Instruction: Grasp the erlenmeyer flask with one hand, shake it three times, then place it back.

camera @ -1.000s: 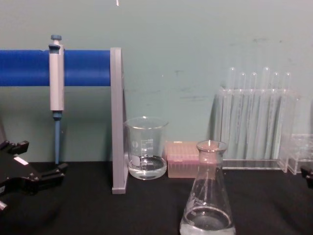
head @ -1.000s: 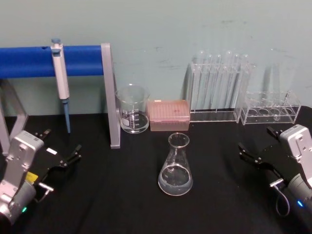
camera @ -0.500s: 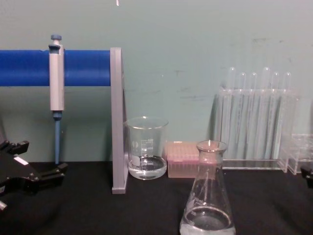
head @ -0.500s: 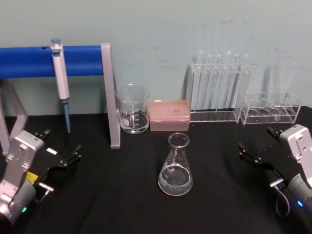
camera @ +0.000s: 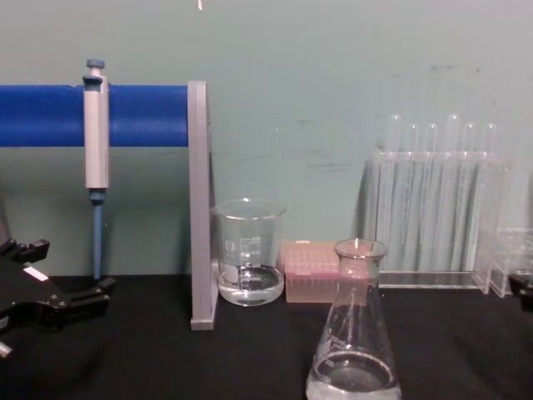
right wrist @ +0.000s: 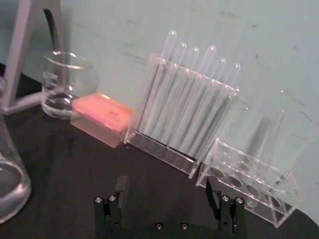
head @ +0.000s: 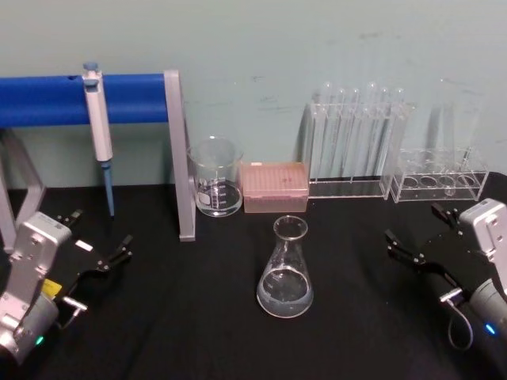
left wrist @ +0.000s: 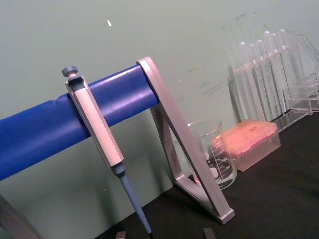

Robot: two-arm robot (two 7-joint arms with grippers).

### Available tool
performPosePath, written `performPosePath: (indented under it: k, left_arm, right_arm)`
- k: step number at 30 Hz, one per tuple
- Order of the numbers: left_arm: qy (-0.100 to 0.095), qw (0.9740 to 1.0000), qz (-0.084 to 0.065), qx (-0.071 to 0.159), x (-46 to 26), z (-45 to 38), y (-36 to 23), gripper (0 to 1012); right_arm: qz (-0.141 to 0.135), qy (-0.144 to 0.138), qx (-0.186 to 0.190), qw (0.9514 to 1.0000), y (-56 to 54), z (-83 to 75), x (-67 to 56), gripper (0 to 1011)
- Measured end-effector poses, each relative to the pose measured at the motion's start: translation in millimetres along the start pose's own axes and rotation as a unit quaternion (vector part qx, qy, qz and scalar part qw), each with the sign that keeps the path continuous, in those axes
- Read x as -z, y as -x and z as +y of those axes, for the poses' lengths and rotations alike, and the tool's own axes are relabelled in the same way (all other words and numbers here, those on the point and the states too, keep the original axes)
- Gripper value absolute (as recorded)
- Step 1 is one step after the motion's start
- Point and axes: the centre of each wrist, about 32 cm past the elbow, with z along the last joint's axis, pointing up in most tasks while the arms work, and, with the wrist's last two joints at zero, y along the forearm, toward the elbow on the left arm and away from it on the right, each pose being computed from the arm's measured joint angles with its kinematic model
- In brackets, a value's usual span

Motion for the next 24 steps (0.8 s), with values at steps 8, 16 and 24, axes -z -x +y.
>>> performPosePath:
  k: [8,16,24]
  left_arm:
    - [0.0,1.0,0.0,0.0,0.0,0.0,0.0,1000]
    - [0.0,1.0,0.0,0.0,0.0,0.0,0.0,1001]
    - [0.0,1.0,0.0,0.0,0.0,0.0,0.0,1001]
  right_arm:
    - [0.049,-0.01,-0.034,0.9982,-2.4,-5.9,-15.9,1000]
    - [0.105,-0.015,-0.062,0.9925,0.9,-10.5,-29.2,1000]
    - [0.135,-0.014,-0.083,0.9872,4.3,-13.4,-33.7,1000]
